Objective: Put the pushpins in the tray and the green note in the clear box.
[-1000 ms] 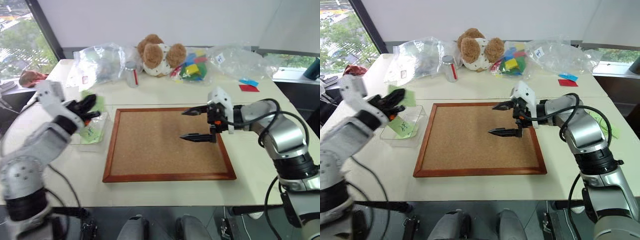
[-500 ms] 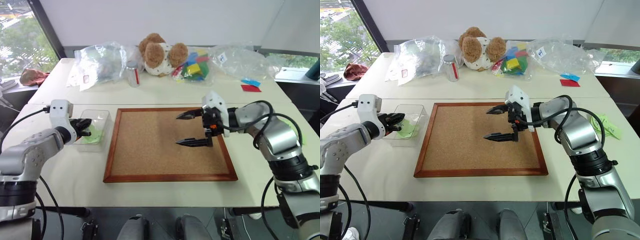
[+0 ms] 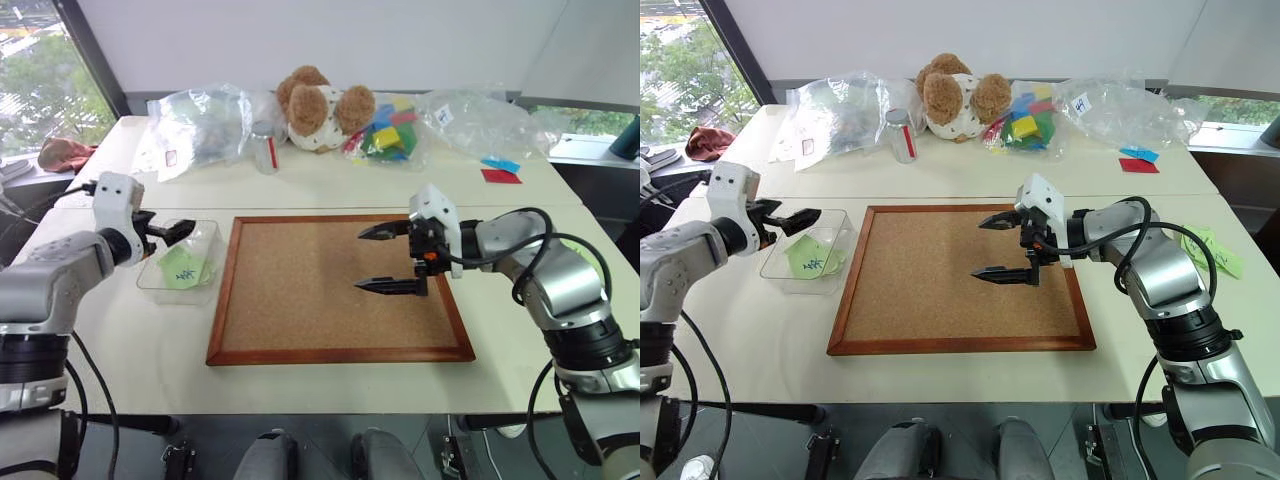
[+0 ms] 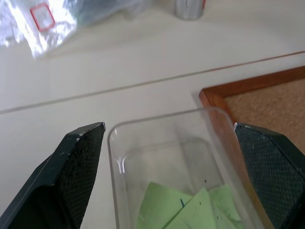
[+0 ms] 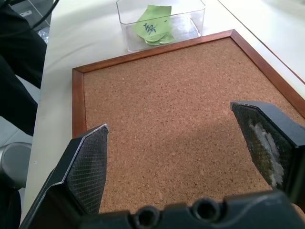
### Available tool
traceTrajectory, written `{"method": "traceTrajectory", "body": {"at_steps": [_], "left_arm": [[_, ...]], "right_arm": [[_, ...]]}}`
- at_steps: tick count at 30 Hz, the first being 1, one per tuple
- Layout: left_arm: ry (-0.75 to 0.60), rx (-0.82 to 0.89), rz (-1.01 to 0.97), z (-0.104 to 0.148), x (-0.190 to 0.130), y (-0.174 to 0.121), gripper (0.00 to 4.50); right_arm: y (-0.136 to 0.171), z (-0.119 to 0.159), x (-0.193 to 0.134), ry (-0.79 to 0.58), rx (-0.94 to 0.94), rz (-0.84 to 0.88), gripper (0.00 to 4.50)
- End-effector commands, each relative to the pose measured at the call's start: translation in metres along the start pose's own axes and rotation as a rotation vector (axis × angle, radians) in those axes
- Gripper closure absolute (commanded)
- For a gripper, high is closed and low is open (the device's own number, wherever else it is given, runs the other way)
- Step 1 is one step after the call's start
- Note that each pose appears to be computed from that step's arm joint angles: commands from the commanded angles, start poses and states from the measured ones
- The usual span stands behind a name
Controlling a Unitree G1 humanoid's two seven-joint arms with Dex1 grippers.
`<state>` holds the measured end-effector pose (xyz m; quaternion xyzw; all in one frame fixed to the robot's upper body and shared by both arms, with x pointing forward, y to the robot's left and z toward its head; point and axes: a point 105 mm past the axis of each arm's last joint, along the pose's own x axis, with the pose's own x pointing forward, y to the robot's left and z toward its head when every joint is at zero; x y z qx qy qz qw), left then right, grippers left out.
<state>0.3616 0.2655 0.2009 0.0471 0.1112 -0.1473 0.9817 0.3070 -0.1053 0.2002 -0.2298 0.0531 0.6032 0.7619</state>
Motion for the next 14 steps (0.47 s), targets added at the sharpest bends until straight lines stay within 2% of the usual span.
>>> {"method": "traceTrajectory", "body": {"at_steps": [1,6,10,14], "left_arm": [[-0.096,0.018,-0.135,0.036,-0.016,-0.022,0.04],[-0.091,0.019,-0.397,0.038,-0.033,-0.07,0.04],[-0.067,0.055,-0.597,0.02,-0.047,-0.105,0.04],[0.009,0.06,-0.708,-0.006,-0.059,-0.122,0.04]], "right_arm": [[-0.006,0.009,-0.013,-0.002,-0.037,-0.04,0.0],[-0.007,-0.002,-0.028,0.039,0.002,-0.072,0.0],[-0.007,-0.014,-0.038,0.077,0.034,-0.109,0.0],[-0.004,-0.02,-0.041,0.085,0.059,-0.129,0.0]]}}
